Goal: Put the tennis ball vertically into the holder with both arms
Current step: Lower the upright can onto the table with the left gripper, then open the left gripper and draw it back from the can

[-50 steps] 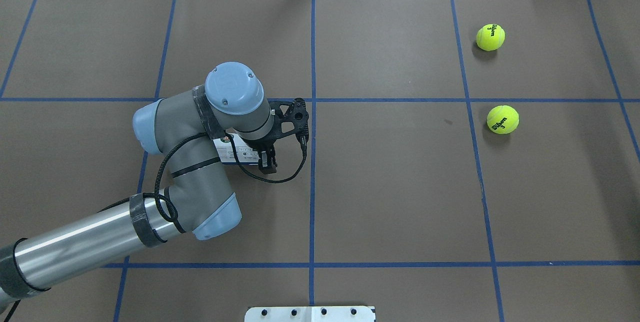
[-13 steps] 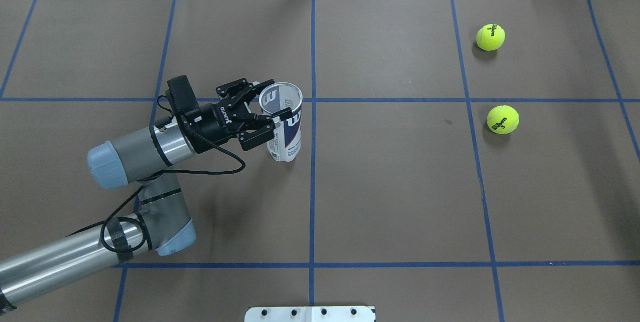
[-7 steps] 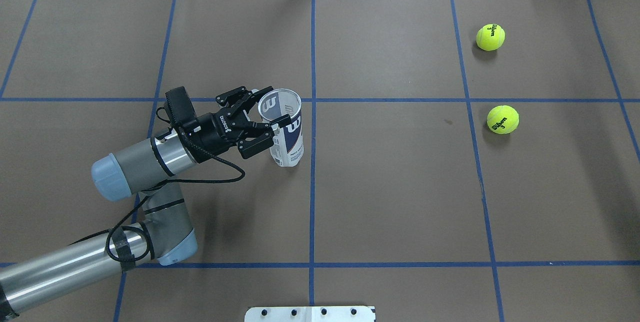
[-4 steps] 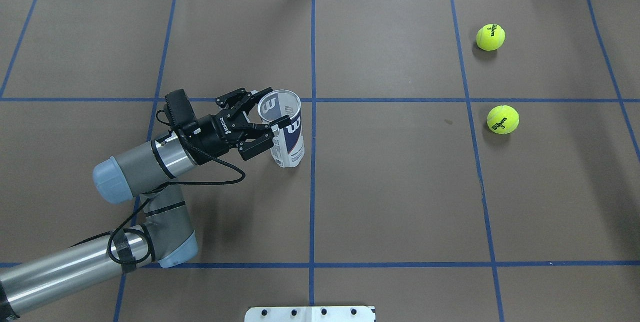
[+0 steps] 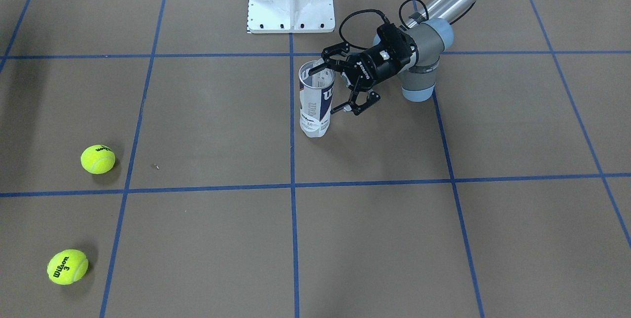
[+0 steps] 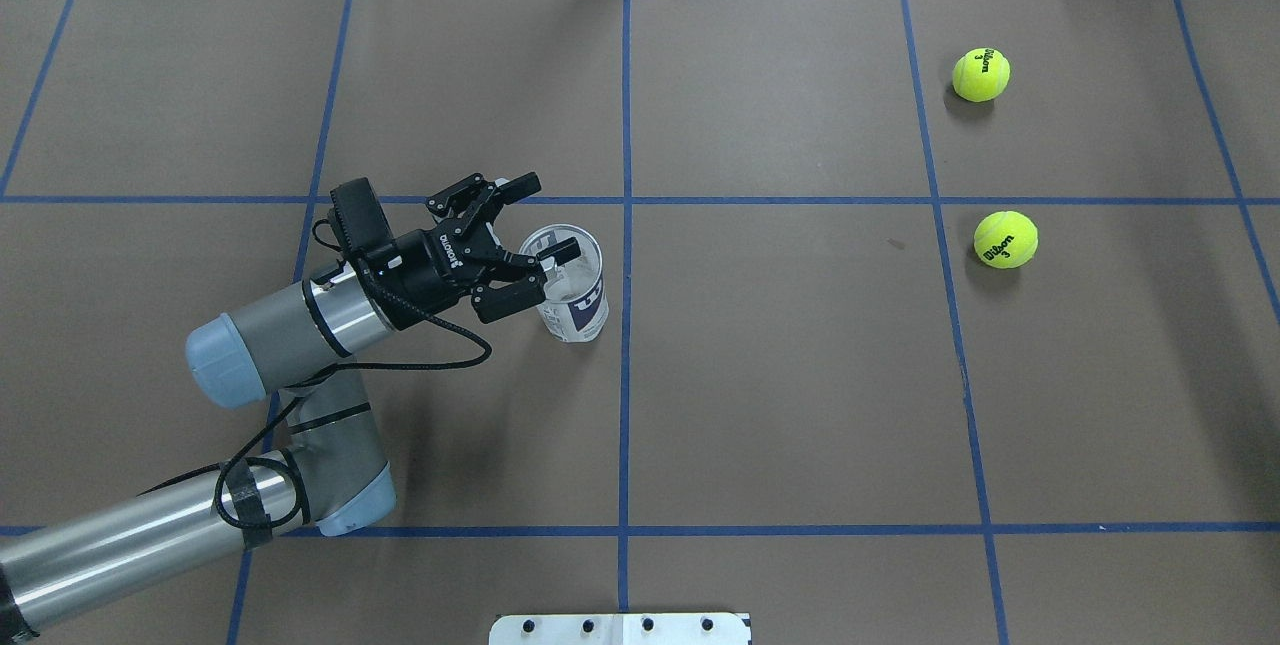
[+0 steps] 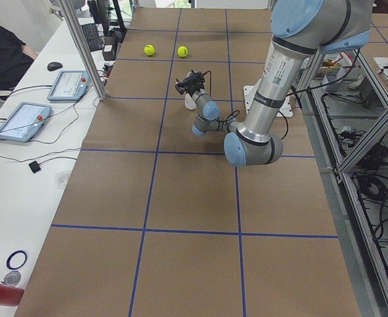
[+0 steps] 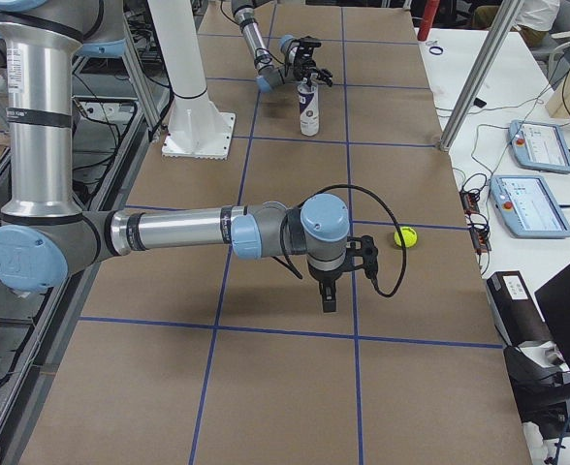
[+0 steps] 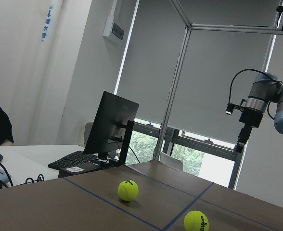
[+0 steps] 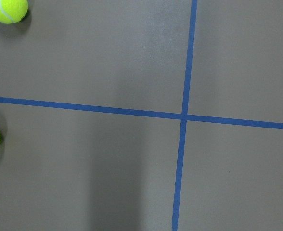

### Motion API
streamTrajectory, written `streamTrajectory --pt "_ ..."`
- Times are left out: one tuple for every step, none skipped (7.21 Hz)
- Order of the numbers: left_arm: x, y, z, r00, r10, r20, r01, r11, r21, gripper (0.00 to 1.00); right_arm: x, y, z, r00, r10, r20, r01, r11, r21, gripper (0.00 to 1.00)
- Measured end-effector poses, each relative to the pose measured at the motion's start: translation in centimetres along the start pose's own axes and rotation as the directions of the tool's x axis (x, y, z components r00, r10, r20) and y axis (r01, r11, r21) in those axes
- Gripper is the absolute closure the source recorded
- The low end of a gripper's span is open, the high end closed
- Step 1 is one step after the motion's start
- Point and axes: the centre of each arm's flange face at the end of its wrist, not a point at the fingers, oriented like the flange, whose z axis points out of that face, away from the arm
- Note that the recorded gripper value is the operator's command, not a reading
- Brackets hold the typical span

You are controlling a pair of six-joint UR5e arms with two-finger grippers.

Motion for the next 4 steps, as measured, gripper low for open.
streamTrajectory --pt "0.07 -0.02 0.03 1.0 -0.001 -0.002 0.001 1.0 0.0 0.01 -0.01 0.01 -0.01 1.0 0.0 0.0 0.0 1.0 0.0 0.01" --pt "0.1 -0.06 0.04 1.0 -0.002 -0.002 0.002 1.0 0.0 0.01 -0.03 0.0 -0.03 1.0 -0.001 0.0 0.001 1.0 0.001 0.01" --pt "0.16 -0.21 0.01 1.0 -0.003 -0.004 0.003 1.0 0.002 0.01 -0.04 -0.02 -0.04 1.0 -0.001 0.0 0.001 1.0 0.001 0.01" --pt "0.31 -0.72 -0.05 1.0 -0.003 -0.009 0.004 1.0 0.011 0.01 -0.03 -0.04 -0.03 1.0 0.0 0.0 0.0 1.0 0.001 0.01"
